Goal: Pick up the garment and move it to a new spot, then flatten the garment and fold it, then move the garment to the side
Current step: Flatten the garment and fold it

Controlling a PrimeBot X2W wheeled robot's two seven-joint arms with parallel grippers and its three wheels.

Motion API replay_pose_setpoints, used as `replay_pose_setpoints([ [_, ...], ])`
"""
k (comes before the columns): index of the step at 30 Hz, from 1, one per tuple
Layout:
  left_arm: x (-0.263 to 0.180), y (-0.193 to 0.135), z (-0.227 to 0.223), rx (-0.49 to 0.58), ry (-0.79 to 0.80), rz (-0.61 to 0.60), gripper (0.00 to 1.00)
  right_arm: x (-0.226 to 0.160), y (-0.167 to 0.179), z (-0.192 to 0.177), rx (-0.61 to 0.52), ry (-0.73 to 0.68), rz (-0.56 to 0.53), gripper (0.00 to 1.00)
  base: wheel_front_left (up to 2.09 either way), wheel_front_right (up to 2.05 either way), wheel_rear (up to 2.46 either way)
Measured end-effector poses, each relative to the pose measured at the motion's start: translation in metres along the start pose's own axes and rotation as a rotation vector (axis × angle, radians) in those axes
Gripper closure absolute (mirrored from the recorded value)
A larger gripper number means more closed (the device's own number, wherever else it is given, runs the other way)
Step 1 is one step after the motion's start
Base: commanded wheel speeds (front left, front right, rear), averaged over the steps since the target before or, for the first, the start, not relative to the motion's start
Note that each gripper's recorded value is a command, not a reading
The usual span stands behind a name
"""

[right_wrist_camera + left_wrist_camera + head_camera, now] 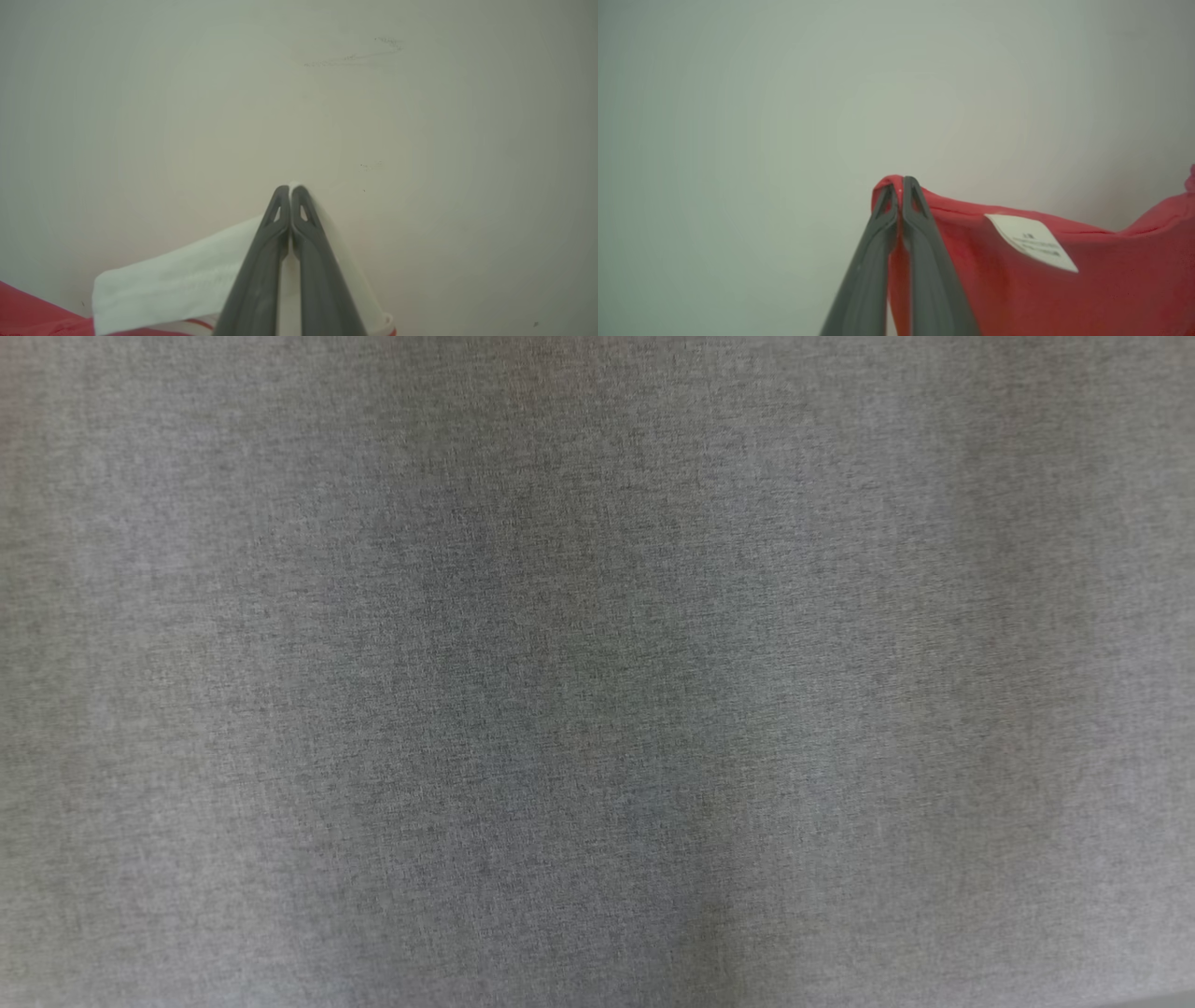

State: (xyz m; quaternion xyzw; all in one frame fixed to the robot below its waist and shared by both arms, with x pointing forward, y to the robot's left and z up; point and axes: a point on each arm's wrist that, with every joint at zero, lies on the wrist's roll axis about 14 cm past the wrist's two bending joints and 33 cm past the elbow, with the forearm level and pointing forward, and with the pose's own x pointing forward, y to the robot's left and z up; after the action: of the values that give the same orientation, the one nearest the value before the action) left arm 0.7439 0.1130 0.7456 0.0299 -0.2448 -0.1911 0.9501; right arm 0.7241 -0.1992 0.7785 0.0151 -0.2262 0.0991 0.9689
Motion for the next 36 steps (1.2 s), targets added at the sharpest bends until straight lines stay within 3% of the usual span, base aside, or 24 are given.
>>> replay_pose_setpoints([
  [7, 0.006, 0.011, 0.004, -0.018, -0.019, 0.027, 1.0, 0.014, 0.005, 0.008, -0.036, -0.017, 0.007, 1.0, 0.0, 0.0, 0.0],
  [20, 0.001, 0.001, -0.024, -0.044, 0.015, 0.002, 1.0, 0.007, -0.004, -0.019, -0.029, 0.028, -0.003, 1.0, 0.0, 0.0, 0.0],
  [32, -0.051, -0.016, -0.06, -0.123, 0.109, -0.035, 1.0, -0.063, -0.013, -0.054, 0.073, 0.102, 0.015, 1.0, 0.0, 0.0, 0.0],
  [36, -0.079, -0.029, -0.064, -0.161, 0.138, -0.062, 1.0, -0.108, -0.015, -0.066, 0.115, 0.142, 0.024, 1.0, 0.0, 0.0, 0.0],
])
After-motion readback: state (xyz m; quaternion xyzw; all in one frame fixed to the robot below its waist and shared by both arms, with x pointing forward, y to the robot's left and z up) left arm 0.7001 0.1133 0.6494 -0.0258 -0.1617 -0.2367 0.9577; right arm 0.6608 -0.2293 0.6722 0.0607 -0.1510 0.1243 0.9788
